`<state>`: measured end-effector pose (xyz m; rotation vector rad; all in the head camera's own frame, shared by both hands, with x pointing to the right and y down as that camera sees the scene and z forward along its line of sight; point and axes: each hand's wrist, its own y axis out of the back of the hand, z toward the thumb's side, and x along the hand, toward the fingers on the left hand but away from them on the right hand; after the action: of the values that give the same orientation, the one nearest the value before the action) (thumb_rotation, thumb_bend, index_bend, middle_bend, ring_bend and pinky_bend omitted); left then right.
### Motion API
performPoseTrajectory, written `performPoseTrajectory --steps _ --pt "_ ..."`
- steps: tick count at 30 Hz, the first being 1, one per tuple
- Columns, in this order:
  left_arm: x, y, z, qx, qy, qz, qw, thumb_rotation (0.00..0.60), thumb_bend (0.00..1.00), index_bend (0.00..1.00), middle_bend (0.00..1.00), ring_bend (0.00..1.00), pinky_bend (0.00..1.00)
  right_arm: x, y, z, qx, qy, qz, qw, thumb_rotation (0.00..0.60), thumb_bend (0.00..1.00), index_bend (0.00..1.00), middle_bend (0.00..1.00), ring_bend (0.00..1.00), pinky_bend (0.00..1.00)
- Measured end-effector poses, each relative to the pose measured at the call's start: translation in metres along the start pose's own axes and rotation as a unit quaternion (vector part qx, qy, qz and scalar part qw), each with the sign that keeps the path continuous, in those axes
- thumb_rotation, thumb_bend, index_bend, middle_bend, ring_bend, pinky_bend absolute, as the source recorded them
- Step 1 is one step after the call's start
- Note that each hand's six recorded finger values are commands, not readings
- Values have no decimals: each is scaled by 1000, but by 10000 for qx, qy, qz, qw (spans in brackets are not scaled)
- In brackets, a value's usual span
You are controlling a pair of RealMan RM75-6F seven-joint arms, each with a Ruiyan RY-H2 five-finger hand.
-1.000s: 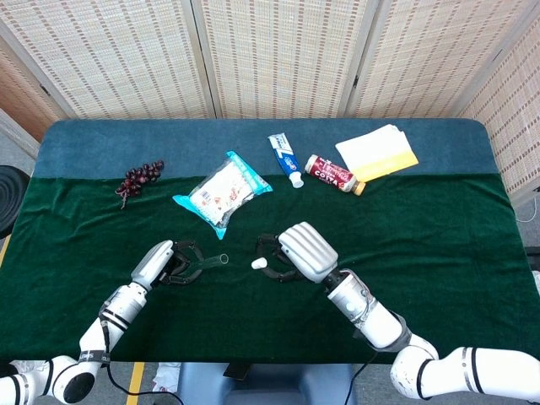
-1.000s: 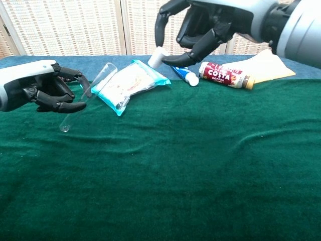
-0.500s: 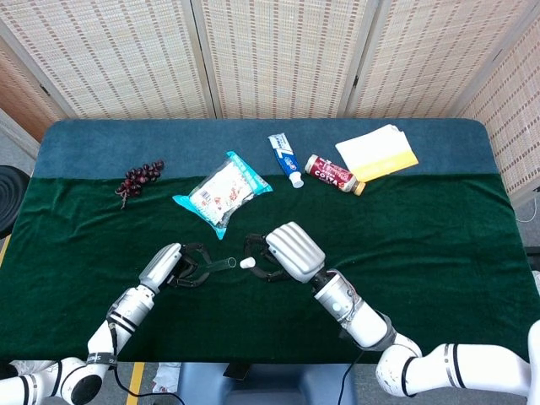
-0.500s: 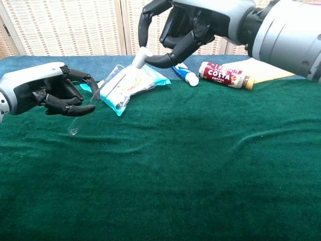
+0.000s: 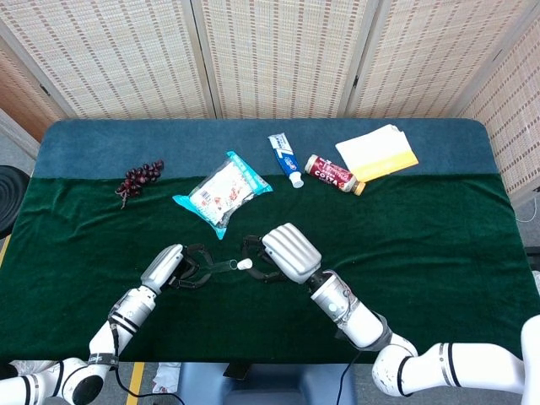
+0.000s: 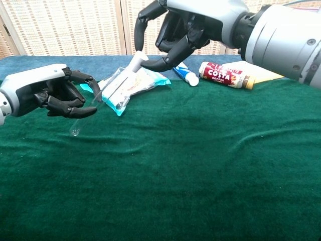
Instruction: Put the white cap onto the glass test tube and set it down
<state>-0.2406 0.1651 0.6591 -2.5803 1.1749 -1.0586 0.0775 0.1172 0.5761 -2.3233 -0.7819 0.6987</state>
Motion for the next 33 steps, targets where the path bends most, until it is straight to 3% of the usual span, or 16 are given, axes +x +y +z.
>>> performPoseTrajectory --steps 33 --pt "0 -3 4 -15 -38 -60 10000 600 472 641 1000 928 934 -11 -10 8 141 64 26 9999 600 623 736 1000 1000 1000"
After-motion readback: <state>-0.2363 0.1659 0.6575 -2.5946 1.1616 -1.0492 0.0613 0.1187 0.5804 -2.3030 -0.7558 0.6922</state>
